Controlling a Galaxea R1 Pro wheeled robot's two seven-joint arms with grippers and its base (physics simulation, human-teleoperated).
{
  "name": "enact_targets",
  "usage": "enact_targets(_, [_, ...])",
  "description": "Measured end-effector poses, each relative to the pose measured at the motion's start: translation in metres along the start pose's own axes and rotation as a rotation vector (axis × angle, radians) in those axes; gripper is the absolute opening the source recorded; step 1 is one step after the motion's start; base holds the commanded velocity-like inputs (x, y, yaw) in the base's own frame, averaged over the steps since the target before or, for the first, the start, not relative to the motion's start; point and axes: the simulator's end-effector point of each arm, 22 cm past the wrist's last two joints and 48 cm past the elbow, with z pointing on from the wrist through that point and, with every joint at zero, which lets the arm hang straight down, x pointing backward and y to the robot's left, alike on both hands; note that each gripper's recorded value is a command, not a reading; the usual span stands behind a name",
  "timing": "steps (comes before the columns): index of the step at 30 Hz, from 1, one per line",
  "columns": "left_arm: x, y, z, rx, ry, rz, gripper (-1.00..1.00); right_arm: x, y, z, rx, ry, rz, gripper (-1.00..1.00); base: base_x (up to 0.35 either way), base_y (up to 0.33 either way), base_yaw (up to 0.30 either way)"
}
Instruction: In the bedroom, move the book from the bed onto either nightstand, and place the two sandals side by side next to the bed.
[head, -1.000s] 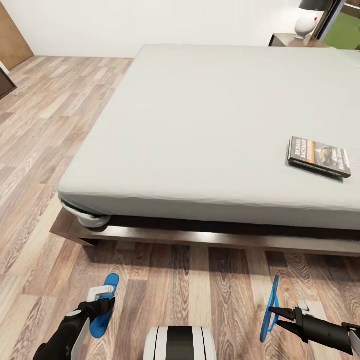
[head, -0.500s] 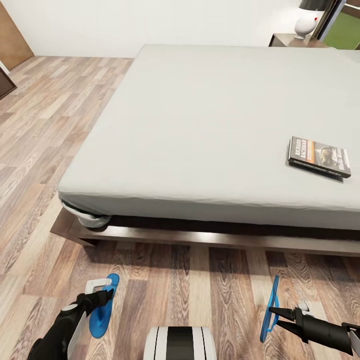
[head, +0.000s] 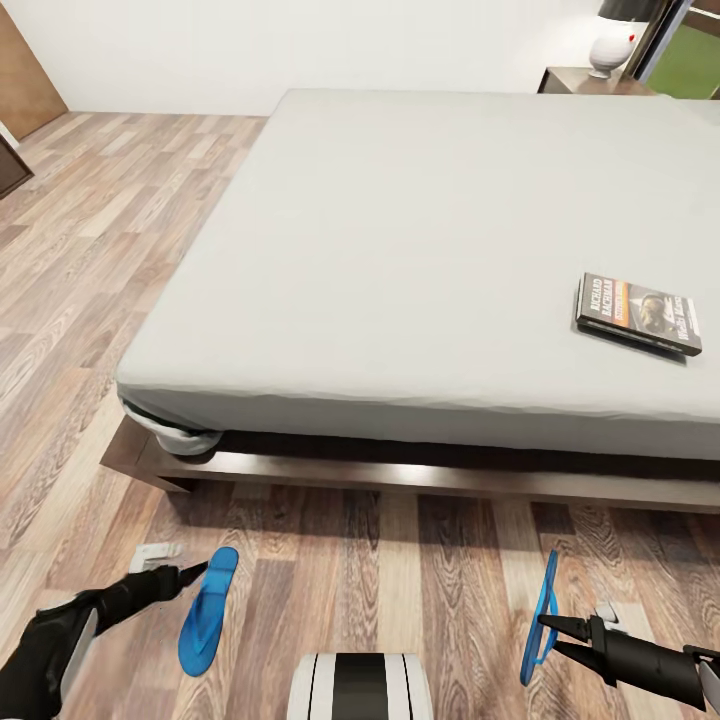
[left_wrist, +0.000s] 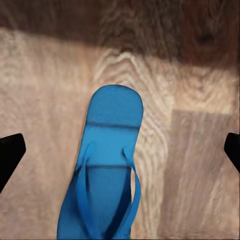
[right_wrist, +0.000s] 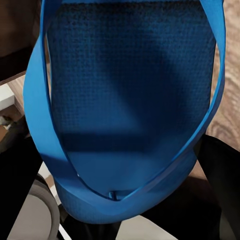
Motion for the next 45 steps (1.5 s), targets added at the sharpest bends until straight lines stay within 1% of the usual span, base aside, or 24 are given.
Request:
enact_targets(1, [-0.003, 0.002, -0.007, 0.041, -0.004, -0.004, 1.0, 0.0, 0.0, 0.0, 0.0, 0.0, 0.0, -1.0, 0.0, 0.0, 0.0])
enact_targets(2, [-0.005, 0.01, -0.018, 0.073, -0.018, -0.03, 1.0, 0.0, 0.0, 0.0, -0.002, 0.0, 0.001, -1.0, 0.0, 0.0, 0.0])
enact_targets(3, [-0.006, 0.018, -0.025, 0.078, -0.034, -0.057, 1.0, 0.0, 0.001, 0.0, -0.002, 0.0, 0.001, -1.0, 0.0, 0.0, 0.0])
enact_targets(4, [-0.006, 0.032, -0.035, 0.073, -0.06, -0.102, 1.0, 0.0, 0.001, 0.0, -0.004, 0.0, 0.001, -1.0, 0.0, 0.0, 0.0])
enact_targets(6, [0.004, 0.049, -0.043, 0.059, -0.078, -0.174, 1.0, 0.0, 0.001, 0.0, -0.005, 0.0, 0.001, -1.0, 0.0, 0.0, 0.0])
enact_targets(9, [0.021, 0.058, -0.044, 0.052, -0.074, -0.215, 1.0, 0.0, 0.0, 0.0, -0.002, 0.001, 0.001, -1.0, 0.0, 0.01, 0.0])
enact_targets(15, [0.035, 0.059, -0.042, 0.055, -0.068, -0.229, 1.0, 0.001, 0.0, 0.001, 0.002, 0.001, -0.001, -1.0, 0.0, 0.223, 0.0])
enact_targets(36, [0.038, 0.057, -0.04, 0.057, -0.064, -0.231, 1.0, 0.0, 0.001, 0.002, 0.005, 0.005, -0.01, -1.0, 0.0, 0.299, 0.0])
enact_targets(40, [0.038, 0.055, -0.039, 0.06, -0.063, -0.231, 1.0, -0.01, 0.016, 0.005, -0.001, 0.012, -0.083, -1.0, 0.0, 0.295, 0.0])
enact_targets(42, [0.039, 0.055, -0.039, 0.06, -0.063, -0.232, 1.0, -0.01, 0.015, 0.006, 0.017, 0.024, -0.103, -1.0, 0.0, 0.294, 0.0])
enact_targets(43, [0.039, 0.055, -0.039, 0.06, -0.063, -0.232, 1.0, -0.009, 0.007, 0.005, 0.061, 0.036, -0.115, -1.0, 0.0, 0.294, 0.0])
enact_targets(44, [0.039, 0.055, -0.039, 0.06, -0.062, -0.232, 1.0, -0.009, -0.007, 0.004, 0.129, 0.044, -0.125, -1.0, 0.0, 0.294, 0.0])
enact_targets(45, [0.039, 0.055, -0.039, 0.06, -0.062, -0.232, 1.0, -0.01, -0.016, 0.003, 0.17, 0.044, -0.127, -1.0, 0.0, 0.294, 0.0])
